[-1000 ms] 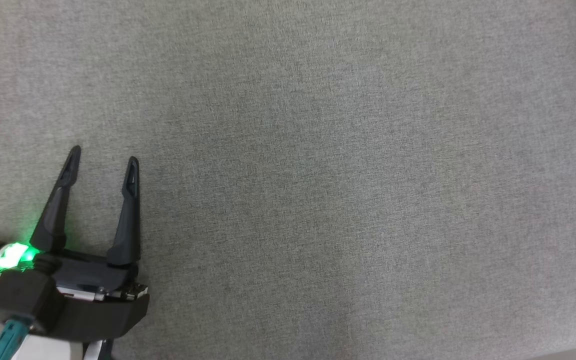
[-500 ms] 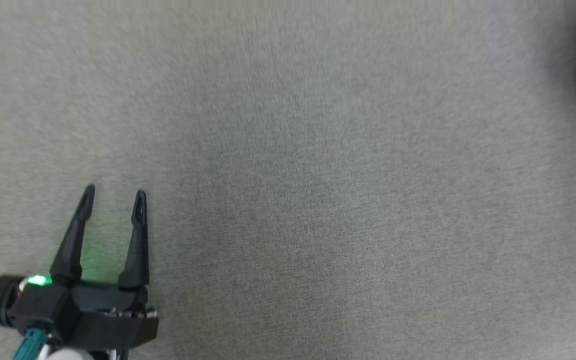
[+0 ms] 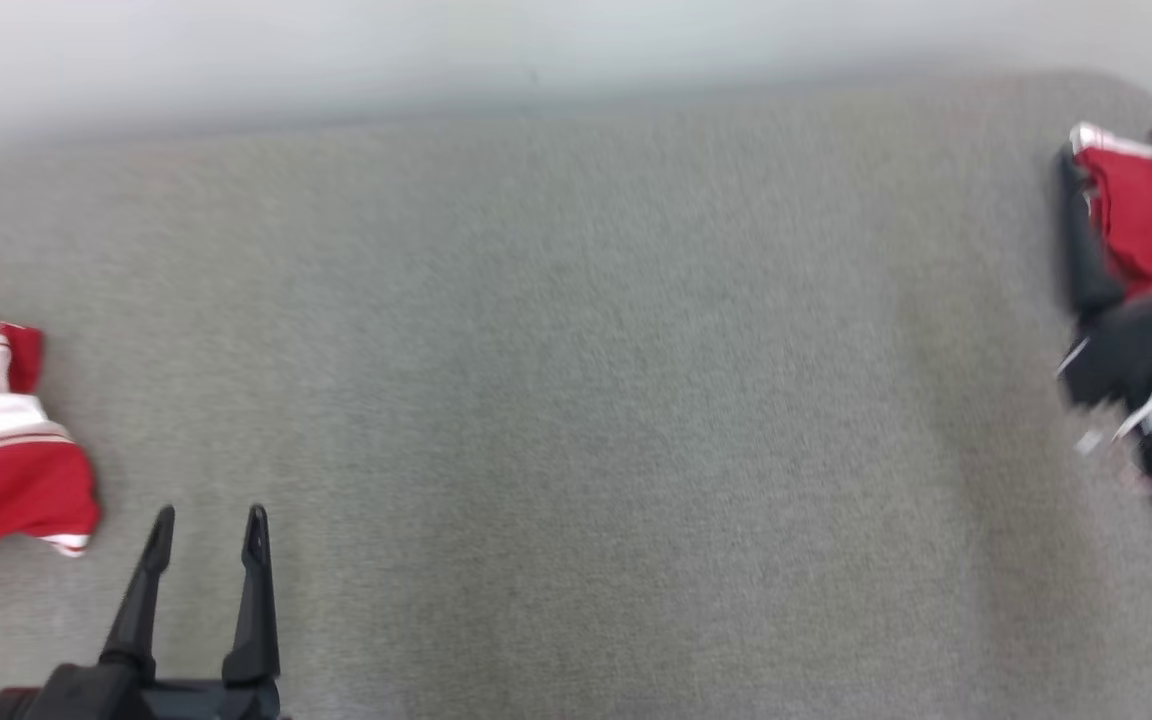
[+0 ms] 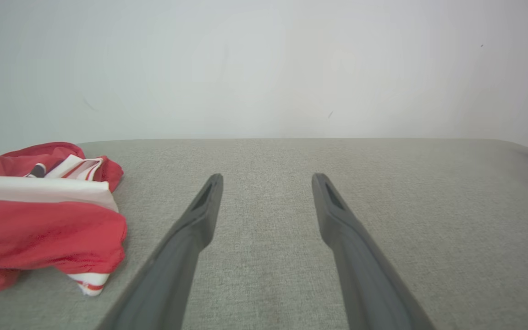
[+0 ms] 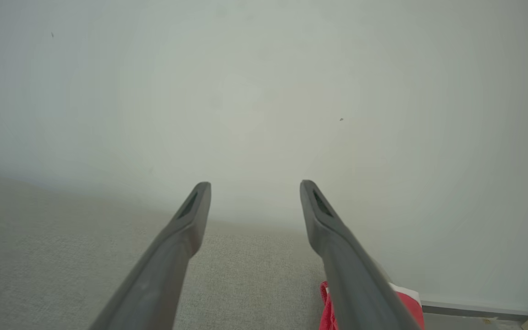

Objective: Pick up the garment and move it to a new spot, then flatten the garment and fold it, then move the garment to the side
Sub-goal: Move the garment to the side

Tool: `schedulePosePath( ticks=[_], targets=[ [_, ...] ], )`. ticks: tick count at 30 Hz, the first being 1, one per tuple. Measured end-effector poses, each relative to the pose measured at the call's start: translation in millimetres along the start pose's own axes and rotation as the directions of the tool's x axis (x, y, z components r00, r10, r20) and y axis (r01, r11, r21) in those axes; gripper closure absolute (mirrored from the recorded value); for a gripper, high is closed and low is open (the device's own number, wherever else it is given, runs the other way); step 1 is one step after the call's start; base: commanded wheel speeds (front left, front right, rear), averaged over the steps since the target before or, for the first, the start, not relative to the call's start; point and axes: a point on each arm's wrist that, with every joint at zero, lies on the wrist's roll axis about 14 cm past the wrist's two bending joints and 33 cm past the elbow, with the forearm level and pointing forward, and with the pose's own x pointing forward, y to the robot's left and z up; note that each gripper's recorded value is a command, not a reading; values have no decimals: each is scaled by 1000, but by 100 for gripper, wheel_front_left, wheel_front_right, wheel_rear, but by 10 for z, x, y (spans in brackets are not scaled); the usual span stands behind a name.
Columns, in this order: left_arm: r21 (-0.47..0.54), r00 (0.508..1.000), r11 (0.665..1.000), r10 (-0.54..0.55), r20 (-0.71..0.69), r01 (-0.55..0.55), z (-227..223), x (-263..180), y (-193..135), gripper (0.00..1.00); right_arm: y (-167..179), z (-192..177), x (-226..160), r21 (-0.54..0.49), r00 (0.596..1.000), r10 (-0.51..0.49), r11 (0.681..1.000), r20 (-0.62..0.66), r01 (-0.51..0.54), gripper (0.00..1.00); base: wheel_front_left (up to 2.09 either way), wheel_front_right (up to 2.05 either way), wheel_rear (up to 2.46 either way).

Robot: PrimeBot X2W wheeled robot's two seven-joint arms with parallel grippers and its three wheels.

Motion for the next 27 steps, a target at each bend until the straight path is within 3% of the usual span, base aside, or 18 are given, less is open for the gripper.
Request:
schedulePosePath(
  ticks=[8, 15, 27],
  targets=[
    [15, 998, 999, 47, 48, -48, 232, -270, 110, 0, 660, 80, -357, 178, 995, 49, 982, 85, -64, 0, 0, 0, 0],
    [18, 995, 997, 77, 62, -79, 303, -412, 178, 0, 1090, 46, -619, 247, 992, 91, 963, 92, -111, 0, 0, 0, 0],
    [11, 990, 993, 112, 80, -114, 373, -610, 231, 0, 1386, -157, -1281, 368, 997, 71, 927, 26, -76, 0, 0, 0, 0]
  ],
)
